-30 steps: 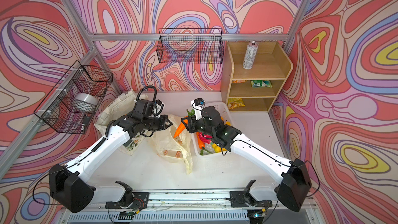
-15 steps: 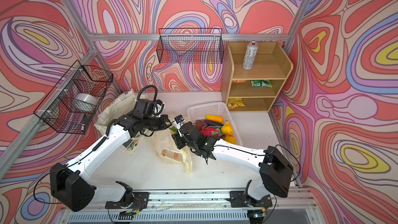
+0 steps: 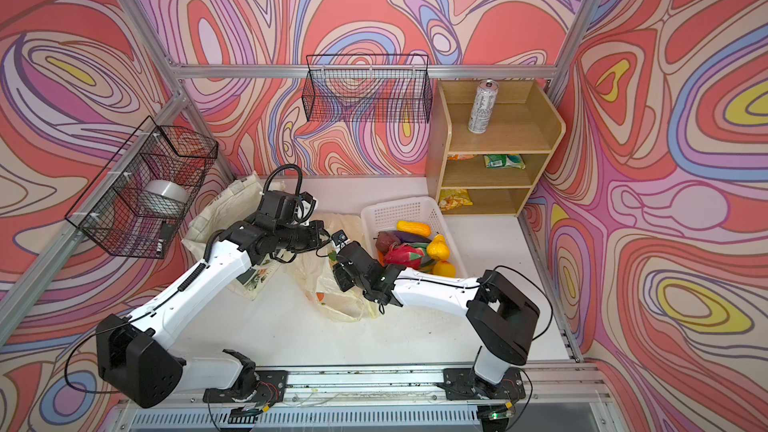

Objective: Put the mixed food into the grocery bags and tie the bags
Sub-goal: 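Carry the carrot with the right gripper over the bag opening near the left gripper, then lower the carrot into the cream bag and open the right gripper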

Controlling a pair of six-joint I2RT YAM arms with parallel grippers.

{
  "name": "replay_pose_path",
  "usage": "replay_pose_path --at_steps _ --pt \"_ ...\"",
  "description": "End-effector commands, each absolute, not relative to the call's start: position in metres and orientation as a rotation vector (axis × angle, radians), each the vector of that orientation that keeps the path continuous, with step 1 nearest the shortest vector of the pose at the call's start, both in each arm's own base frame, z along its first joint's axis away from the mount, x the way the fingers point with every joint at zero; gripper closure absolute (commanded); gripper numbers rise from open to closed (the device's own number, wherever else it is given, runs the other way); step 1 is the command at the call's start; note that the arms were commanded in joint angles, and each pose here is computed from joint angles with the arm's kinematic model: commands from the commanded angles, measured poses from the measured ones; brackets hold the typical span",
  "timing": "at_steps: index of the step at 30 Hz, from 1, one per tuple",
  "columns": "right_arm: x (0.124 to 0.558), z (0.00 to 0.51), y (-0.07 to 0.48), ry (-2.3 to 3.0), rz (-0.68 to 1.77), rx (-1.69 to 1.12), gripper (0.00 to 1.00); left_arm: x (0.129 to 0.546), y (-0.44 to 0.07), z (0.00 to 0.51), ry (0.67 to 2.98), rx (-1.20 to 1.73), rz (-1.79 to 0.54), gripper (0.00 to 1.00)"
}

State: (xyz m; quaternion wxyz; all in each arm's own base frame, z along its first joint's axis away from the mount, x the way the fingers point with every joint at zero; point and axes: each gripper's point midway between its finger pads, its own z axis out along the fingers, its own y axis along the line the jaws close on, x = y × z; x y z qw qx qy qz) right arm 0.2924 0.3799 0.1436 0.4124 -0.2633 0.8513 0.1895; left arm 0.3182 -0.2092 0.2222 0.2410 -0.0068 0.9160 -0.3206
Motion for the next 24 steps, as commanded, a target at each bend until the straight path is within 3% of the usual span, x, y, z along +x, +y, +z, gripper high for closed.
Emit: replay_pose_path --at_steps 1,5,6,9,11,24 --pt "0.316 0.165 0.385 2.107 0.465 -0.566 0.71 0.318 -0.210 0.227 2.488 -0.035 -0.913 1.00" --pt "0.341 0.176 0.385 2.119 0.526 -0.449 0.70 0.317 -0.210 0.225 2.489 -0.047 -0.924 1.00" --pt "0.347 0.176 0.387 2.129 0.556 -0.435 0.65 0.318 -0.210 0.223 2.491 -0.051 -0.924 1.00" --pt "0.351 0.162 0.395 2.206 0.612 -0.475 0.27 0.321 -0.208 0.221 2.493 -0.092 -0.905 1.00" --pt "0.346 0.156 0.397 2.245 0.642 -0.508 0.17 0.324 -0.205 0.220 2.495 -0.119 -0.884 1.00" --pt "0.345 0.151 0.376 2.320 0.674 -0.482 0.14 0.329 -0.203 0.214 2.501 -0.169 -0.867 1.00"
